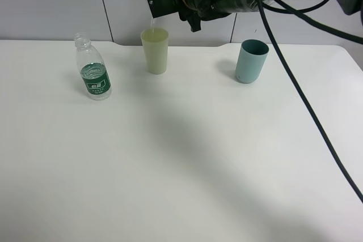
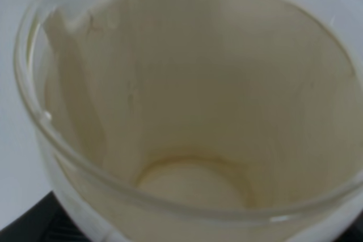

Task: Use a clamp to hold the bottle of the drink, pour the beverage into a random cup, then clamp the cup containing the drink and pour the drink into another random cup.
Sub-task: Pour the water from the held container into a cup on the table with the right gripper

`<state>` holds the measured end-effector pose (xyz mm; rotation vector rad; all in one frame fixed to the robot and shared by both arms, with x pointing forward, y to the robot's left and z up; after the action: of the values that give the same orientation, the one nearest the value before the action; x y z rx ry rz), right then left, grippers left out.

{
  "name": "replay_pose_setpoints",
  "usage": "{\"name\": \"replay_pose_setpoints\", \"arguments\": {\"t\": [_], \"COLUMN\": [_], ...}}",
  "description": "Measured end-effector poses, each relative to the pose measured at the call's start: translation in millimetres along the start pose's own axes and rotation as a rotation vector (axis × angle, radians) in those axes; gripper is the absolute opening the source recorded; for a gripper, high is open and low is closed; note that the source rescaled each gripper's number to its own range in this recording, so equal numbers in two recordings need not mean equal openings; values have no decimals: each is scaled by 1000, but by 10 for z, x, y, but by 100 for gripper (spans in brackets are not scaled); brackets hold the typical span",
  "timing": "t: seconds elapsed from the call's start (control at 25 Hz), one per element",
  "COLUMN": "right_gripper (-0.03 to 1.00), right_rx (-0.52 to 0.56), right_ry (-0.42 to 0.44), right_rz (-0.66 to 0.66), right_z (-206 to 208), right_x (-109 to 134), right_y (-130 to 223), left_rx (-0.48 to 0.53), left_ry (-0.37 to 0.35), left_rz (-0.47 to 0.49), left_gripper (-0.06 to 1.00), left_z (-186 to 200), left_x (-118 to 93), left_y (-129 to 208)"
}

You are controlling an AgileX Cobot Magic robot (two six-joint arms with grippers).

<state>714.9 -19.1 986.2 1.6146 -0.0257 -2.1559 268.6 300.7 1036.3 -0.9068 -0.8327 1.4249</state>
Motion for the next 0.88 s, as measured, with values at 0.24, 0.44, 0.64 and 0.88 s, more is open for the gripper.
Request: {"name": "replay_pose_setpoints", "arguments": {"t": [0.24,0.44,0.64,0.88], "right_gripper": [2,2,2,2], "right_rx": [0,-10,-44,-62], "right_ry": [1,2,10,17], "right_rz": [87,165,263,342], "right_z": [0,0,15,25], "right_x": [-3,-4,-14,-21], "right_y": [1,-12,-97,-146], "left_rx": [0,0,0,0], "left_ry": [0,0,0,0], "left_rz": [0,0,0,0], "left_gripper": [100,100,100,100], "left_z": [0,0,0,0], "left_x": [0,0,0,0], "left_y": [0,0,0,0]}}
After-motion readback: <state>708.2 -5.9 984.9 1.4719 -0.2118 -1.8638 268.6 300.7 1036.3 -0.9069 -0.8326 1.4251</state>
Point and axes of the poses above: a point on each arm's last joint axis where the gripper is mounted, z pointing back along that axis away from the gripper, x along the wrist's bending axis when the last joint is at zero, y = z × x, the point moved 4 cm from there along -z, pointing out along that axis toward the gripper, and after that the axes turned 3 degrees about z, right-handed, at the moved point
